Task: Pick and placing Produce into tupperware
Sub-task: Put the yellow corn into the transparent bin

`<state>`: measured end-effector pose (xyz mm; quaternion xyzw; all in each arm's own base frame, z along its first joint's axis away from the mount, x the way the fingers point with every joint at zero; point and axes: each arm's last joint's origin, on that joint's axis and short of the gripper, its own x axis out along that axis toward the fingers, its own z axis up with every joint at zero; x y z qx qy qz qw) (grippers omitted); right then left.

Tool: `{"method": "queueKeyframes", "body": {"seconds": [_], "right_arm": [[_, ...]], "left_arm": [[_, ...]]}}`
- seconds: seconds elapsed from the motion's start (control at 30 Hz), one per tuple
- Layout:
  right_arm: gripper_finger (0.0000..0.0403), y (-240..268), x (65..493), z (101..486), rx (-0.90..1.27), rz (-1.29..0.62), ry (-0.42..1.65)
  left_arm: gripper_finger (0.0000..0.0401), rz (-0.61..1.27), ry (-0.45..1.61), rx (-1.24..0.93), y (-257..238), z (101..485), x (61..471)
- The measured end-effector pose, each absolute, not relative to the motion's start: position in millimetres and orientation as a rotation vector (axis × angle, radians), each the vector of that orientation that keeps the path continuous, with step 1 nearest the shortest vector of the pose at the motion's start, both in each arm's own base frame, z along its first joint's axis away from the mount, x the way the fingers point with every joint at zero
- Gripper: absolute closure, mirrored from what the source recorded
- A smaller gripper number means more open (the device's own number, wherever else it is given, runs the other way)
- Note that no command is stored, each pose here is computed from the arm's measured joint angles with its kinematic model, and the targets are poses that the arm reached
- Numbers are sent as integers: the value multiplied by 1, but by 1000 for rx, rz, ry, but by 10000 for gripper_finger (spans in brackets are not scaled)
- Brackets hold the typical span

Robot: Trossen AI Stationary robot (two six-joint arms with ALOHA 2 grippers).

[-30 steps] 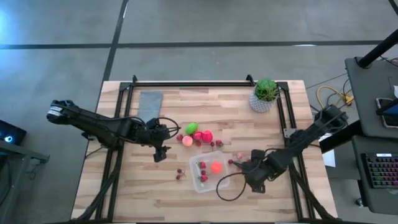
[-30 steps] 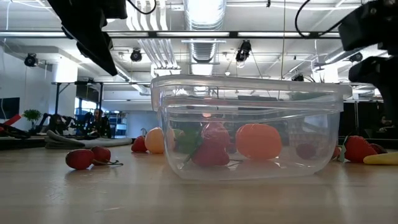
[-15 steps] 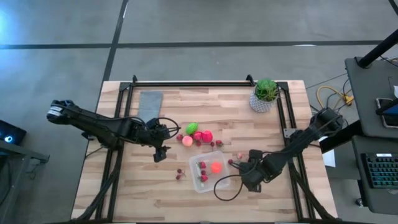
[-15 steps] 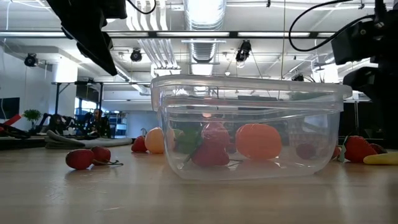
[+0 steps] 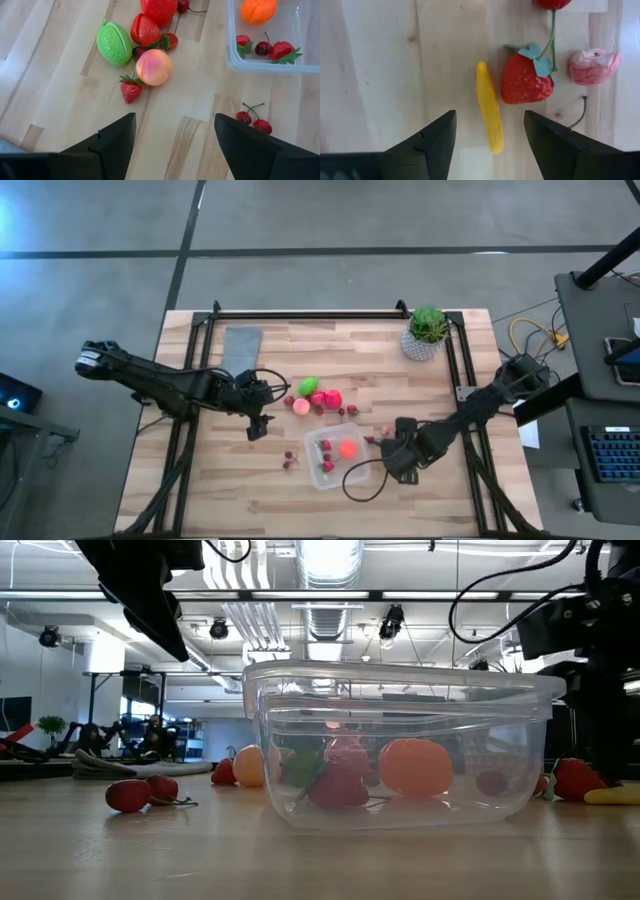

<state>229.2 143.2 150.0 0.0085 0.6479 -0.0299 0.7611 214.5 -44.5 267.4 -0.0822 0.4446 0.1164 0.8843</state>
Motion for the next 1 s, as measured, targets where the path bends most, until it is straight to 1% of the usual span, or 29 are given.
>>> {"method": "queueKeyframes", "body": {"seconds": [0.27, 0.37, 0.5, 0.8, 1.0], "right_arm": [[178, 137, 226, 141, 19, -48, 1428], [185, 137, 226, 140, 21, -45, 1428], [206, 137, 226, 140, 24, -43, 1423], [269, 138, 227, 140, 25, -43, 1414], [298, 138, 228, 140, 40, -42, 1399]], "left_arm": [[145, 243, 925, -172, -45, 267, 214], [145, 243, 925, -172, -45, 267, 214], [145, 243, 925, -172, -45, 267, 215], [145, 244, 925, -173, -45, 267, 215], [145, 245, 925, -176, -44, 267, 215]]}}
